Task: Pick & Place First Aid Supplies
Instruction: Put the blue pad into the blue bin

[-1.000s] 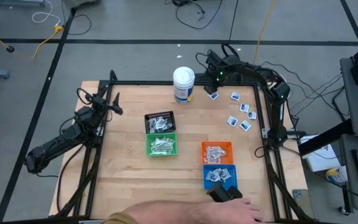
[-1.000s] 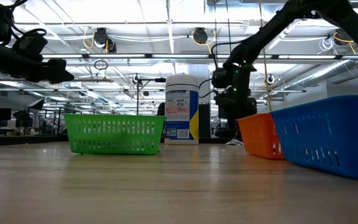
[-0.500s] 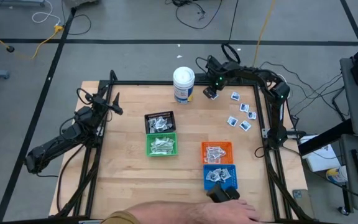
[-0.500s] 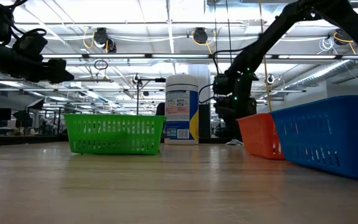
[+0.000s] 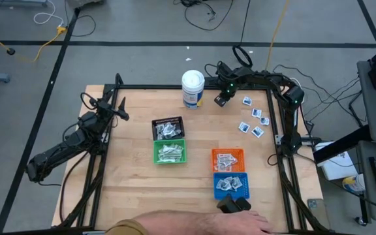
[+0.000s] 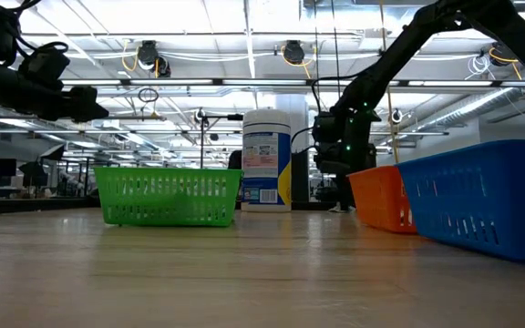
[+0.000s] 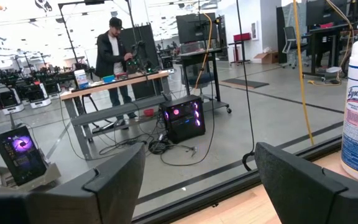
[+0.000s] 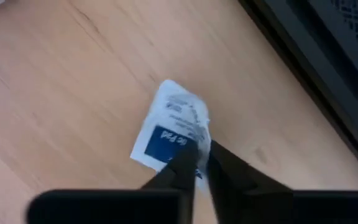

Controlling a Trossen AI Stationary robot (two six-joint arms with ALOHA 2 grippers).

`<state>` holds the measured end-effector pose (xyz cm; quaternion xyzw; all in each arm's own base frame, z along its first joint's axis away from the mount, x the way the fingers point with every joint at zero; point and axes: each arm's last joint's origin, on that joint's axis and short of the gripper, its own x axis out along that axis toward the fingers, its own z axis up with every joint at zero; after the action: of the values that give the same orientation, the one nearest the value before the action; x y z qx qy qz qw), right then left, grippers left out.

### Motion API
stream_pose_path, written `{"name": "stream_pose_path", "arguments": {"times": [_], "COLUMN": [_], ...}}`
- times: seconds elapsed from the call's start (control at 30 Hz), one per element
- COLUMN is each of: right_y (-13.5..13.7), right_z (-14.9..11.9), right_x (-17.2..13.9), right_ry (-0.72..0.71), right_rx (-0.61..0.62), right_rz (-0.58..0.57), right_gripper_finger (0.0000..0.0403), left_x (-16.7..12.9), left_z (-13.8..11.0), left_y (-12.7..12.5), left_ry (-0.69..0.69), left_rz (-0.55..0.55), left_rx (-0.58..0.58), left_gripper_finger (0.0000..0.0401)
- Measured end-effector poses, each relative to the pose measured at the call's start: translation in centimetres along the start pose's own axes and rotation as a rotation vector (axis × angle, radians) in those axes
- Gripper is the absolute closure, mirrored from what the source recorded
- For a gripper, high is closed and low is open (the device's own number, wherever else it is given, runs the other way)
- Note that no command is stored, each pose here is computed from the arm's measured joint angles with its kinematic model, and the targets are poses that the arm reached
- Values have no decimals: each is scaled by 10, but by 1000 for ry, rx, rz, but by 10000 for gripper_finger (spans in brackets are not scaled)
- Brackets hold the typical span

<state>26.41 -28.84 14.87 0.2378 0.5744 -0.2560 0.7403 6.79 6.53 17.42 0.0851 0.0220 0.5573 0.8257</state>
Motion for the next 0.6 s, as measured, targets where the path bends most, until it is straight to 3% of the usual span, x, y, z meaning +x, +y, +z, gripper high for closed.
{"name": "stream_pose_path", "arguments": {"times": [0.23,0.6], "right_y": [1,17], "right_z": [-4,-16], "right_x": [-5,-69], "right_ry": [31,-6], "right_rx": [54,153], "right_rz": [9,-68], "right_gripper_finger": [400,402], "left_x": [0,0], "left_z": [0,0], "left_y": [0,0], "left_ry": [0,0], "left_rz": [0,0], "left_rx": [0,0], "left_gripper_finger": [95,95]}}
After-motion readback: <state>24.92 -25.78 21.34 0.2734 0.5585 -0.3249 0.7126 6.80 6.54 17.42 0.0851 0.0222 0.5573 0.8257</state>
